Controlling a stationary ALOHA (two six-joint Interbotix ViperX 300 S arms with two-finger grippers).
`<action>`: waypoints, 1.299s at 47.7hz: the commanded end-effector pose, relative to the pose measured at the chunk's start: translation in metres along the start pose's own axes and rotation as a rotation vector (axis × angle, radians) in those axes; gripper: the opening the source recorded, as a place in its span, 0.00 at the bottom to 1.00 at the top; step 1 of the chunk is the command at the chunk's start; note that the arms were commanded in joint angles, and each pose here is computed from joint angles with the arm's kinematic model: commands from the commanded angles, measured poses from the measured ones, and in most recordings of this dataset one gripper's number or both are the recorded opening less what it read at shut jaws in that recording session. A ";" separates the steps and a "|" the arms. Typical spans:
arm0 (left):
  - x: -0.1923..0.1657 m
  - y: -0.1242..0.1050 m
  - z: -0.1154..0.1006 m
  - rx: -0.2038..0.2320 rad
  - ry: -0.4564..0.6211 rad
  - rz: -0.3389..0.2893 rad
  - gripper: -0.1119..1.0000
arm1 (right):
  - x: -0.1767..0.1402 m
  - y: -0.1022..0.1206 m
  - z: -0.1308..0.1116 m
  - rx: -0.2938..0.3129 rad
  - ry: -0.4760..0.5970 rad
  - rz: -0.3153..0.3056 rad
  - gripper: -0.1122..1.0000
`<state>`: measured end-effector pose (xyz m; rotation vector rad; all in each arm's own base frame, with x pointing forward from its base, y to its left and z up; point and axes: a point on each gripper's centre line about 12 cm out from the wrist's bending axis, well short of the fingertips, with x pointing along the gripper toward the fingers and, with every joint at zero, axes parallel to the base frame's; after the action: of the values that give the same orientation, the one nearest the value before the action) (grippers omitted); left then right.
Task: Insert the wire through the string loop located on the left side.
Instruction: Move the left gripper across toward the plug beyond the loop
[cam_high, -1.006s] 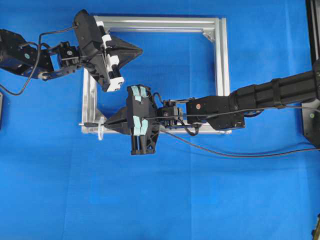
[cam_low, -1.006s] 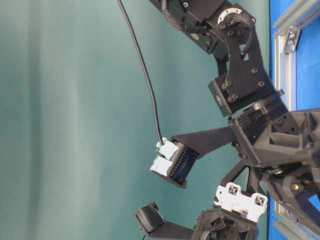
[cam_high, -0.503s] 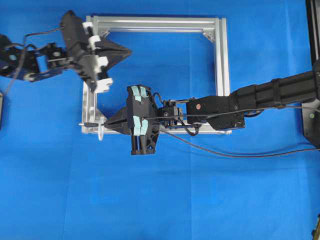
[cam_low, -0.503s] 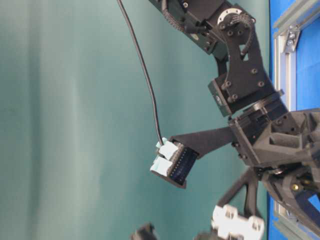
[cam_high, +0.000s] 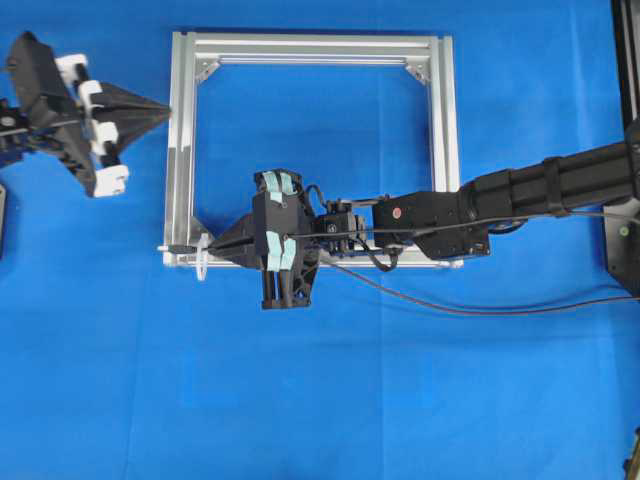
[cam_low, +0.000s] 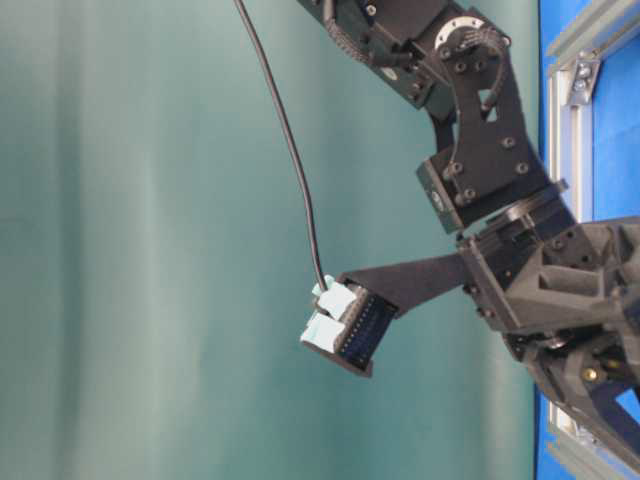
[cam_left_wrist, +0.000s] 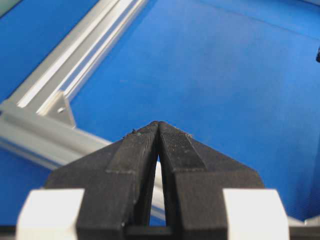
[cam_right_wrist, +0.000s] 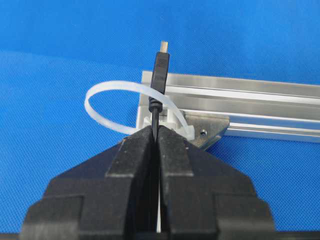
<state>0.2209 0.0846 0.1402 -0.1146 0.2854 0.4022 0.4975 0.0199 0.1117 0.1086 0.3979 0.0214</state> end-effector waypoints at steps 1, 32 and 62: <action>-0.006 0.001 0.006 -0.005 -0.022 0.003 0.10 | -0.002 0.000 0.017 0.004 -0.042 0.001 0.06; -0.016 -0.042 0.009 0.044 -0.001 -0.179 0.10 | -0.002 0.002 0.016 0.004 -0.040 0.004 0.06; -0.061 -0.098 0.009 0.136 -0.068 -0.492 0.10 | -0.002 0.003 0.016 0.003 -0.042 0.007 0.06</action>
<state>0.2078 -0.0249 0.1683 -0.0377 0.2180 -0.0946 0.4975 0.0207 0.1117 0.1086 0.3981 0.0235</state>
